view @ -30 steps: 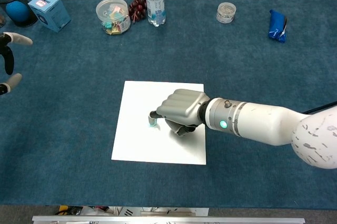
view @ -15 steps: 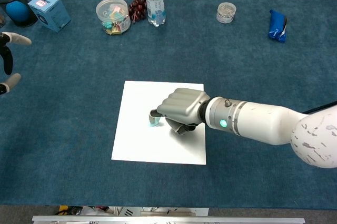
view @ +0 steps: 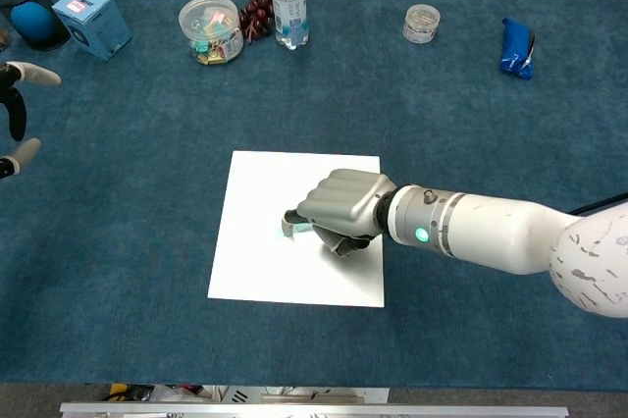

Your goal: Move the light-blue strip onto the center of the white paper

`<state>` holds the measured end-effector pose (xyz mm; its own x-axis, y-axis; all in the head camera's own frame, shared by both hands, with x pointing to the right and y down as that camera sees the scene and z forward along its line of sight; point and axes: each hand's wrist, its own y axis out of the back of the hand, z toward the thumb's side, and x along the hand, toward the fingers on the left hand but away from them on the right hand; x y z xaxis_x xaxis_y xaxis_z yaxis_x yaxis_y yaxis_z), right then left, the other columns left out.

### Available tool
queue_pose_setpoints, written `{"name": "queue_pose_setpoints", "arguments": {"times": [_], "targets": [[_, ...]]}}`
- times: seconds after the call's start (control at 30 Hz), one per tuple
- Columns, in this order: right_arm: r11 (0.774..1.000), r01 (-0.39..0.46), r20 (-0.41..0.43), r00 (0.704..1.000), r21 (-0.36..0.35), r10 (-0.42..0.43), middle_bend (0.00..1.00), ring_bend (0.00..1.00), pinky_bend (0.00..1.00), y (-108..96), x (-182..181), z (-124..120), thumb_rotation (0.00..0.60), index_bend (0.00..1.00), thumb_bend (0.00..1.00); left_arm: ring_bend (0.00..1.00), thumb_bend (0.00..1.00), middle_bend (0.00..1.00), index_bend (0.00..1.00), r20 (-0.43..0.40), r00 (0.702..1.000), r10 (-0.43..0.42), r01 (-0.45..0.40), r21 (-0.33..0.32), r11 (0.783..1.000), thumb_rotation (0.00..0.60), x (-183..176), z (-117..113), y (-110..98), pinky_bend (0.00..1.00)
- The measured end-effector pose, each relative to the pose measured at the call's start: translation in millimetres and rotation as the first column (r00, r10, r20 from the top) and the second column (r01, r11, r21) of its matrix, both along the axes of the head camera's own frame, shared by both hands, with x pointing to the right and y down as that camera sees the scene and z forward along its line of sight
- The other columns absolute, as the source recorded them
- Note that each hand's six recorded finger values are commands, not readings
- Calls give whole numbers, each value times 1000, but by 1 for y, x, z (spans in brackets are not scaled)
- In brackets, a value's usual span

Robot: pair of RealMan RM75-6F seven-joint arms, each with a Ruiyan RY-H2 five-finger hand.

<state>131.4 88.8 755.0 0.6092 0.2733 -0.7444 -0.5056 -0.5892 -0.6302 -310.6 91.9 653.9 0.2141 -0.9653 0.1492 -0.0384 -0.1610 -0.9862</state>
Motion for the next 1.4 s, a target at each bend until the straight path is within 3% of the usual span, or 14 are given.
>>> {"name": "queue_pose_setpoints", "arguments": {"times": [0.53, 0.93, 0.97, 1.13, 1.3, 1.4], "targets": [[1000, -31, 32, 999, 5, 31, 1000, 1000, 1000, -6, 1, -9, 600, 229, 1000, 635, 327, 614, 247, -2, 1000, -4, 4, 4, 1000, 600, -1, -2, -1, 874], [978, -178, 109, 980, 106, 167, 1000, 1000, 1000, -48, 38, -52, 600, 229, 987, 627, 327, 603, 247, -5, 999, -39, 39, 21, 999, 600, -11, -6, -9, 874], [972, -198, 114, 976, 124, 185, 1000, 1000, 1000, -53, 46, -58, 600, 229, 948, 626, 327, 601, 247, -6, 999, -44, 44, 22, 999, 600, -13, -6, -10, 875], [934, -294, 124, 954, 202, 274, 1000, 1000, 1000, -71, 88, -81, 600, 229, 530, 612, 326, 584, 247, -12, 997, -70, 70, 28, 997, 600, -20, -8, -15, 866], [864, -408, 127, 913, 294, 388, 957, 984, 1000, -85, 144, -103, 600, 229, 399, 587, 326, 552, 247, -20, 995, -97, 98, 26, 995, 600, -29, -7, -20, 813], [816, -465, 120, 883, 343, 453, 821, 865, 991, -87, 178, -113, 600, 229, 340, 545, 327, 516, 246, -26, 993, -118, 118, 25, 993, 600, -35, -6, -23, 725]]}}
